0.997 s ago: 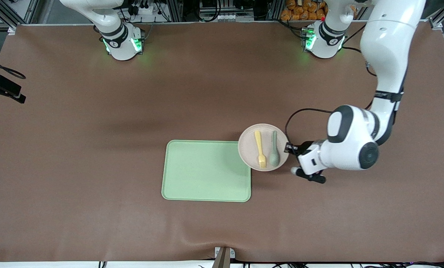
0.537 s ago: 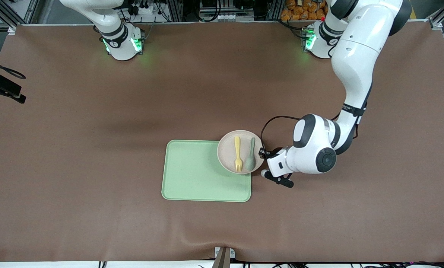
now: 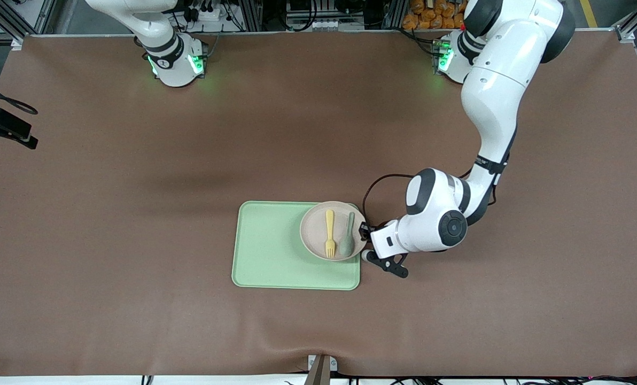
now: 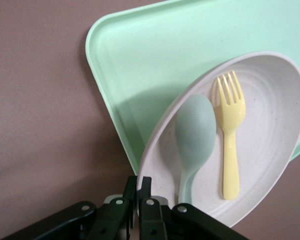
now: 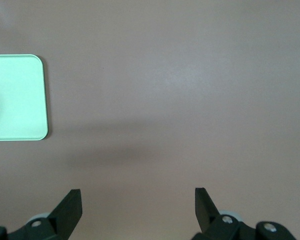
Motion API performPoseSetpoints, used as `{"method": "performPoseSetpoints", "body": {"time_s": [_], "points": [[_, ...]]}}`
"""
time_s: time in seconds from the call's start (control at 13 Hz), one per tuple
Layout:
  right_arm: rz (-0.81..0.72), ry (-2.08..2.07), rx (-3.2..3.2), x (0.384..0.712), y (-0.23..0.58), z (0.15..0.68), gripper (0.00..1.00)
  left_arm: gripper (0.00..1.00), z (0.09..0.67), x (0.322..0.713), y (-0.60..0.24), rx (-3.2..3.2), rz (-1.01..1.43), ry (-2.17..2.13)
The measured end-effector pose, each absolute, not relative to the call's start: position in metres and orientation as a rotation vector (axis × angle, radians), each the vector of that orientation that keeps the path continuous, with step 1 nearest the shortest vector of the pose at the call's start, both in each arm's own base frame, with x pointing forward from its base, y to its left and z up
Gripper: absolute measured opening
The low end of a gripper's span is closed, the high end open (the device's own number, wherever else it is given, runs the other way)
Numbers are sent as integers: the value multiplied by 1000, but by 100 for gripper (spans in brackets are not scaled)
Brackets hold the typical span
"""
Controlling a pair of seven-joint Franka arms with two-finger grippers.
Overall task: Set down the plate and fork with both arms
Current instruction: 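Carry the plate with the left gripper onto the green tray, then release the plate and withdraw the left gripper while the right gripper reaches the fork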
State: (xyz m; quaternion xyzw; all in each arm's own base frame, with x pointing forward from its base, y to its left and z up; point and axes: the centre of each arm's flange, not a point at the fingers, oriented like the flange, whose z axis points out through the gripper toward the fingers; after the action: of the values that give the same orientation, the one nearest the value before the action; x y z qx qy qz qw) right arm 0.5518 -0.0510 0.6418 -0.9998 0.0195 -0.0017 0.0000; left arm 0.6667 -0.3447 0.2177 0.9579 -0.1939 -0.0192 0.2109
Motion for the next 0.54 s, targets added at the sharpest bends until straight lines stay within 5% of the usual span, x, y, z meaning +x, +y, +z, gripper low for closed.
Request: {"method": "performPoseSetpoints", "body": {"time_s": [0.54], "points": [[-6,61,-3141,552,-51,642,100,6,206,661,-365,2662,0,-544]]}}
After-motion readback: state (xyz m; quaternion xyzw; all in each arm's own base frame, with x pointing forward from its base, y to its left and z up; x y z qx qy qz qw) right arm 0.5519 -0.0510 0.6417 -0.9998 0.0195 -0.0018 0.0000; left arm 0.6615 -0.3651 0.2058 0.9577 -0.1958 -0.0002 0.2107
